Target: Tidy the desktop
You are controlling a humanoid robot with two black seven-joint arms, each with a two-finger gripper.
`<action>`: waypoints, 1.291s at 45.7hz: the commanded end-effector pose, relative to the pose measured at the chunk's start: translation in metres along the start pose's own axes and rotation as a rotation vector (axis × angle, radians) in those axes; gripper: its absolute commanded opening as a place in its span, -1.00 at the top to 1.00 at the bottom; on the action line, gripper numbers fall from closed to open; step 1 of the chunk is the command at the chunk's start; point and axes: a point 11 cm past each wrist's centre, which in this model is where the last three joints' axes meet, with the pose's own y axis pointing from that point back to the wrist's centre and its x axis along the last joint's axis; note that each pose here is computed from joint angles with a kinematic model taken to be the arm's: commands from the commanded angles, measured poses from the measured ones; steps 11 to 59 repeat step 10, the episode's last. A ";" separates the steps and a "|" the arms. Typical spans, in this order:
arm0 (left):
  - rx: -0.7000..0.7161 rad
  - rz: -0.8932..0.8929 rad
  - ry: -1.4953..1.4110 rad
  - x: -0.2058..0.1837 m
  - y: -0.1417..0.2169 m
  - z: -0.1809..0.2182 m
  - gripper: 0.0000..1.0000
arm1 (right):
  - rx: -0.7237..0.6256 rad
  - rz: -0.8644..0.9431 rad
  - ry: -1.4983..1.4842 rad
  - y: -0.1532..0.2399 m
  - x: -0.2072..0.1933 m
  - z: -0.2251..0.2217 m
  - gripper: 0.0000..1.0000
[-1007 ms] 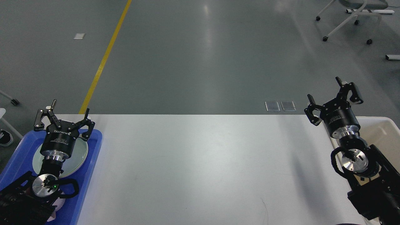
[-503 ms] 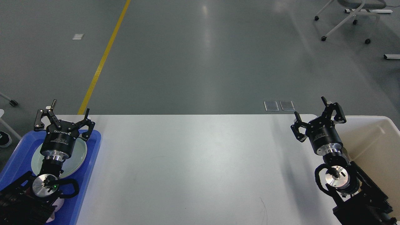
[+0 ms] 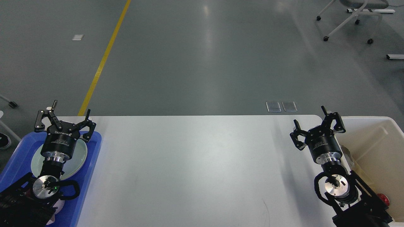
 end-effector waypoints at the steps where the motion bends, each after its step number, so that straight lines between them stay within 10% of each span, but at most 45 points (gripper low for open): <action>1: -0.001 0.000 0.000 0.000 0.000 0.000 -0.97 | 0.006 -0.001 0.002 0.000 0.000 -0.002 -1.00; 59: 0.000 0.001 0.000 0.001 0.000 0.000 -0.97 | 0.016 -0.024 -0.011 -0.002 -0.006 -0.005 -1.00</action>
